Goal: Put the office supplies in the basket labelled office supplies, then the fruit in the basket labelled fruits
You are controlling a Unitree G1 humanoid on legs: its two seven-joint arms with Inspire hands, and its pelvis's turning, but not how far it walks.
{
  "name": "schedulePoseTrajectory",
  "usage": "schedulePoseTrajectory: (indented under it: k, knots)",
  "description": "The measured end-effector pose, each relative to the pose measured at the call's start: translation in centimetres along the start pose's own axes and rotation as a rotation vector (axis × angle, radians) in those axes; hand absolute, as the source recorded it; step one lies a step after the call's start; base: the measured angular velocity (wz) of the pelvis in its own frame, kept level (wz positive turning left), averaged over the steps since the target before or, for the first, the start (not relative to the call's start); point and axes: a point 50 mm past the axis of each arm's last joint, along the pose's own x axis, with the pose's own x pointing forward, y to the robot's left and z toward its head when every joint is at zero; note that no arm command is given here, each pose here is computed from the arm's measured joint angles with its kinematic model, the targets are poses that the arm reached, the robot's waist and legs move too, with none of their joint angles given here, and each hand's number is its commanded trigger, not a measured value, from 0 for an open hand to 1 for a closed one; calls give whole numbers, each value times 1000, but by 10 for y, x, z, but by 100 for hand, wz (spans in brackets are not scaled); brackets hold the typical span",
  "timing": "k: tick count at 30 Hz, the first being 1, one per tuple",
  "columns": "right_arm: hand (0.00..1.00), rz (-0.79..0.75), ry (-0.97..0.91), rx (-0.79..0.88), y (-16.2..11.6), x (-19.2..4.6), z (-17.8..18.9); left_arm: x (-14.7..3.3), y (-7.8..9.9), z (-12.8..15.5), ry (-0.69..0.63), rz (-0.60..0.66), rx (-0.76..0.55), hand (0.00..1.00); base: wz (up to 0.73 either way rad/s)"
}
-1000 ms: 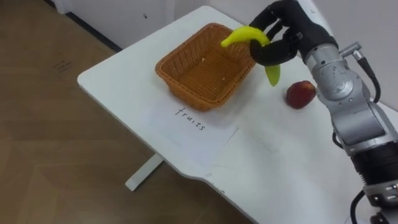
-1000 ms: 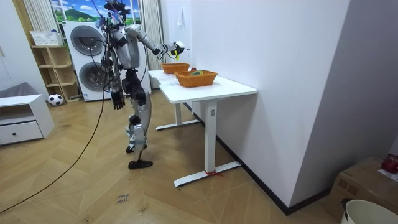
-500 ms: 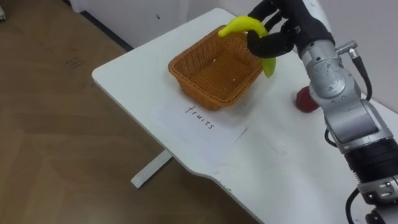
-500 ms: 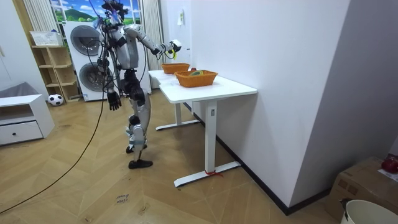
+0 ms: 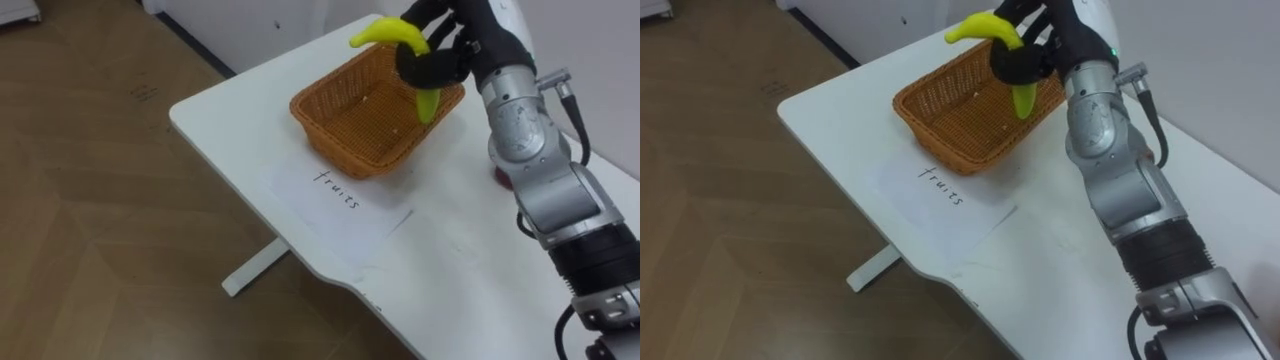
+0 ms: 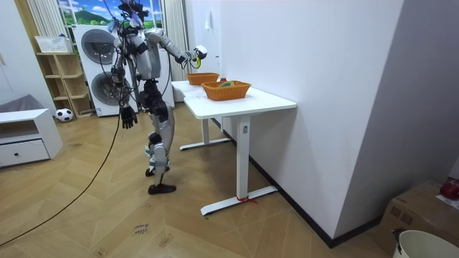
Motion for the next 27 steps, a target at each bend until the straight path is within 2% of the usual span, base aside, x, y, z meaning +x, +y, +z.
schedulePoseTrajectory:
  k: [4,5,6,7,8,9,27]
  knots:
    - [100,-18,9,-6,2,0,-3,0,1,1,-5,1,0,0,3]
    - [96,-17,11,-7,3,-1,-4,0,1,1,-7,2,0,0,0]
    - [85,-16,17,-11,5,-1,-6,0,1,3,-14,3,0,0,0]
    - [27,-11,24,-16,7,-2,-7,0,1,3,-19,3,0,0,0]
    - [10,-6,26,-15,9,-2,-8,0,1,3,-21,3,0,0,0]
    - [0,4,29,-6,11,-2,-8,0,1,4,-23,4,0,0,0]
    - [0,-12,30,31,17,-4,-12,0,7,5,-34,8,-22,0,0]
